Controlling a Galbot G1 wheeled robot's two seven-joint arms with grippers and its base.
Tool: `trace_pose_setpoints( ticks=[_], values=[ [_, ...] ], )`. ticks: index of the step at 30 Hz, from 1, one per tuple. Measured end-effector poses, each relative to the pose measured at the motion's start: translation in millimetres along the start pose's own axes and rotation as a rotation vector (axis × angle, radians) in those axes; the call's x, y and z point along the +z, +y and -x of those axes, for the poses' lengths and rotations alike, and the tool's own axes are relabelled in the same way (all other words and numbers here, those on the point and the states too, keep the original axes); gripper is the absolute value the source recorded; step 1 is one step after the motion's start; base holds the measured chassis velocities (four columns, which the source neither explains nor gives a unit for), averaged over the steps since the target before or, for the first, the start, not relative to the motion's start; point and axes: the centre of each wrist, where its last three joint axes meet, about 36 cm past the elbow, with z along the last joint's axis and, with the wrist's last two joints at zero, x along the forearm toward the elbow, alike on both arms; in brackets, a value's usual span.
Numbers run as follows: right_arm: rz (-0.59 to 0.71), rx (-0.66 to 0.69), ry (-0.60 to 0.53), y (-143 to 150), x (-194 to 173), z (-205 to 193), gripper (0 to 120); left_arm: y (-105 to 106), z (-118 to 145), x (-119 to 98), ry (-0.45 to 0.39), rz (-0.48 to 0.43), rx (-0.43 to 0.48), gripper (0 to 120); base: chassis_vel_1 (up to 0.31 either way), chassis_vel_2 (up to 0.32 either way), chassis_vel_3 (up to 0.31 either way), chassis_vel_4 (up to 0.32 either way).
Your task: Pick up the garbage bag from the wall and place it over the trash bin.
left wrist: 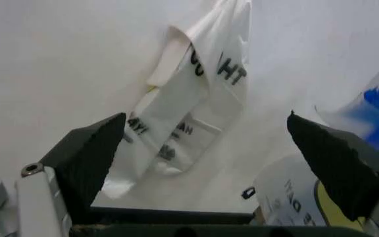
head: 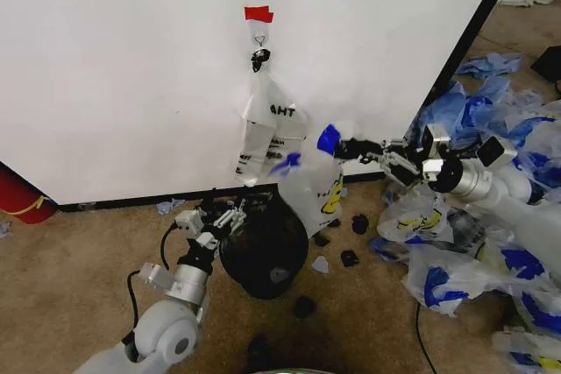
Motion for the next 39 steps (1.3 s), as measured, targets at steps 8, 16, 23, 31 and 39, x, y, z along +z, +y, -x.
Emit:
trace_pose_setpoints(
  ticks=[8, 16, 23, 31, 39],
  values=[
    [0.054, -0.102, 0.161, 27, -12, -38, 0, 5, 13, -4, 0.003, -0.008, 0.011, 97, 0.0, 0.0, 0.0, 0.0],
    [0.073, -0.157, 0.213, 47, -20, -46, 0, -7, 5, -6, 0.069, -0.1, 0.107, 97, 0.0, 0.0, 0.0, 0.0],
    [0.078, -0.156, 0.238, 56, -21, -55, 0, -18, -15, -7, 0.139, -0.124, 0.212, 97, 0.0, 0.0, 0.0, 0.0],
    [-0.021, -0.138, 0.268, 42, -41, -60, 0, -17, -18, -3, 0.157, -0.104, 0.223, 97, 0.0, 0.0, 0.0, 0.0],
    [-0.066, -0.16, 0.316, 35, -61, -61, 0, -7, -24, -10, 0.214, -0.081, 0.234, 97, 0.0, 0.0, 0.0, 0.0]
  ],
)
